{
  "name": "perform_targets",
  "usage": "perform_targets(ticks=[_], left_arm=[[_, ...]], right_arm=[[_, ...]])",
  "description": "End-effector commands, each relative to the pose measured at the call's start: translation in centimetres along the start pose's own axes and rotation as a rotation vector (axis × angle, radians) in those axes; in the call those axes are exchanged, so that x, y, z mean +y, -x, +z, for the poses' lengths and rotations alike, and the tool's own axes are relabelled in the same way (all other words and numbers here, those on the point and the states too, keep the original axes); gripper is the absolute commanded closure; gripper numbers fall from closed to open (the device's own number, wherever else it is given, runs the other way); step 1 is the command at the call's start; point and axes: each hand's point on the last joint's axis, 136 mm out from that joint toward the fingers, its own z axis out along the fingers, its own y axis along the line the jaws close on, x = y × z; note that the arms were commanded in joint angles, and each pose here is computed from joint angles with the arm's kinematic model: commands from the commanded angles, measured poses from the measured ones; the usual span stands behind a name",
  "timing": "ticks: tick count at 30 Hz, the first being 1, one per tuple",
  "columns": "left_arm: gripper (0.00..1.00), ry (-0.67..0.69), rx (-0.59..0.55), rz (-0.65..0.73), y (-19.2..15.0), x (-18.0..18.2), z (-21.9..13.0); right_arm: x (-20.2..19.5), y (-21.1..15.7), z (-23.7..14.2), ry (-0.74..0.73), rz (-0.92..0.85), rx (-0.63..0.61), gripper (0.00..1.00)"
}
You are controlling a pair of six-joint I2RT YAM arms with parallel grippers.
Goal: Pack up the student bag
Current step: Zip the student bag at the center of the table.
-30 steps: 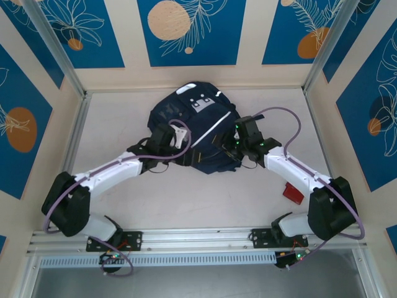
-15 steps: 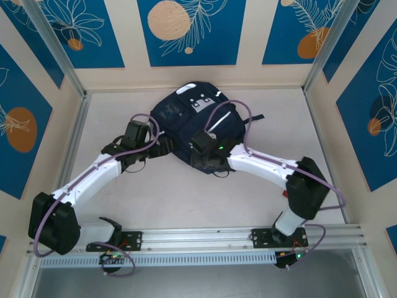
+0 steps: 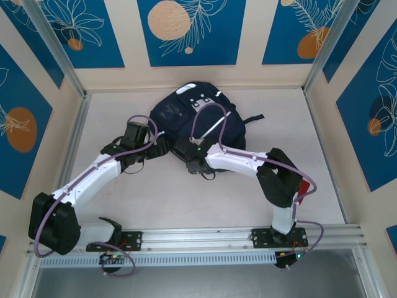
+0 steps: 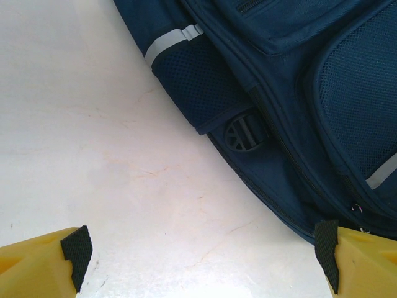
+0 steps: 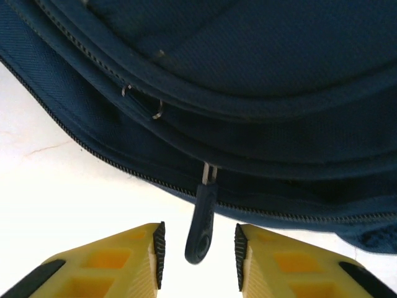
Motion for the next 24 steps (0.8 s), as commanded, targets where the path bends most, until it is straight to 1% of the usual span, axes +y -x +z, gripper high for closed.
perform_targets(ticks=[1, 5, 7, 13, 15, 20, 21, 24], left_arm=[[0.06, 0.031, 0.000, -0.022, -0.1, 0.9, -0.1], [0.05, 0.029, 0.005, -0.020, -0.1, 0.9, -0.1], [0.06, 0.028, 0.005, -0.020, -0.1, 0.8, -0.1], [0.06, 0.030, -0.003, -0.041, 0.0, 0.9, 0.0], [0.06, 0.027, 0.000, -0.052, 0.0, 0.9, 0.1], [0.06, -0.024, 0.015, -0.103, -0.5, 0.1, 0.6], [0.06, -0.042, 0.019, -0.118, -0.6, -0.1, 0.7], [0.09, -0.118, 0.031, -0.172, -0.9, -1.3, 1.2]], right_arm=[[-0.5, 1.3, -0.3, -0.062, 0.027, -0.032, 0.67], [-0.8, 1.8, -0.1, -0.094, 0.025, -0.049, 0.68], [-1.0, 1.8, 0.0, -0.102, 0.030, -0.046, 0.71], [-1.3, 1.0, 0.9, -0.106, 0.049, -0.007, 0.75], [-1.3, 0.7, 1.1, -0.099, 0.051, 0.005, 0.79], [-0.9, 0.9, 0.6, -0.069, 0.042, -0.003, 0.98], [-0.7, 1.2, 0.4, -0.050, 0.037, -0.011, 1.00], [0.5, 1.9, -0.7, 0.041, 0.014, -0.041, 1.00]])
